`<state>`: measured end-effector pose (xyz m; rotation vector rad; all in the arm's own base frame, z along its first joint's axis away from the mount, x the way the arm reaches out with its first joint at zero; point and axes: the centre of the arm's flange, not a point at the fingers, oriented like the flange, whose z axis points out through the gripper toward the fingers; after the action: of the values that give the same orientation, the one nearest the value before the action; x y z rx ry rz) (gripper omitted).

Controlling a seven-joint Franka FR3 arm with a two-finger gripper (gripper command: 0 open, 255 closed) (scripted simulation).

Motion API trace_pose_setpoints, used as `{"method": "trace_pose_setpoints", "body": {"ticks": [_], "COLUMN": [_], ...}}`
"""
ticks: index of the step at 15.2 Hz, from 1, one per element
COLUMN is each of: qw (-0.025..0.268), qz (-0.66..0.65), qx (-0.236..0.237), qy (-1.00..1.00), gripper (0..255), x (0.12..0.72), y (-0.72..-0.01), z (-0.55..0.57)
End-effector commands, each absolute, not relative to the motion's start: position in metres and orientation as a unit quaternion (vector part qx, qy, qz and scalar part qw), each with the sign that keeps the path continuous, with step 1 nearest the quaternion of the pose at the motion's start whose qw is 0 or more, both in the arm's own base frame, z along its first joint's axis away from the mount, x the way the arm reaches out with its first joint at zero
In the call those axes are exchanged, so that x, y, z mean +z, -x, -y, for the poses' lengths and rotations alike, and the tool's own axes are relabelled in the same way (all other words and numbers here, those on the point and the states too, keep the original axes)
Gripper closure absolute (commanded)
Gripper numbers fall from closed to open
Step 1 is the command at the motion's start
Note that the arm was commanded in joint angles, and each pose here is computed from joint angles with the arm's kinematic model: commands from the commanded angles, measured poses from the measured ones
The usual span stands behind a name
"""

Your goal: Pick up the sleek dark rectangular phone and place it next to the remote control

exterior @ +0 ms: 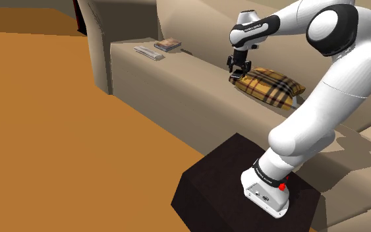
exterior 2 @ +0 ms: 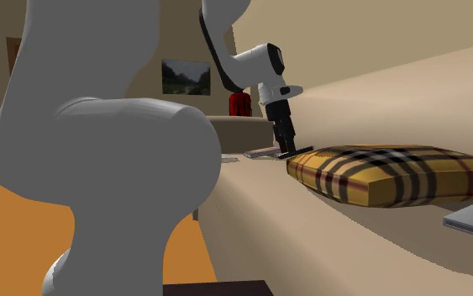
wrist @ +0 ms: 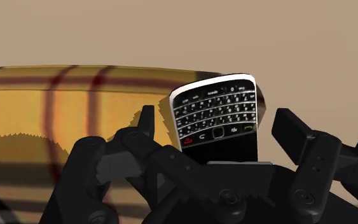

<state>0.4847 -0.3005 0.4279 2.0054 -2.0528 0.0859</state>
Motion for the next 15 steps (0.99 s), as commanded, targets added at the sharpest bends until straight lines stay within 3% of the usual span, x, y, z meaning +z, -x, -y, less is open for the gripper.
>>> {"method": "trace_pose_setpoints", "body": {"ticks": [1,7,8,15], "qw": [0.135,0.135,0.135,0.135], "qz": [0.709,0.709,0.709,0.709], "qx": [0.030,0.030,0.030,0.030], "qy": [-0.692,-0.692,-0.692,-0.692], "gripper": [0,0,255,255], "x": [0.4236,0.4236,0.4236,0.4236], "y": [-0.4834,-0.4835,-0.4835,-0.4835], "z": [0.3020,0.3020,0.3020,0.3019]}}
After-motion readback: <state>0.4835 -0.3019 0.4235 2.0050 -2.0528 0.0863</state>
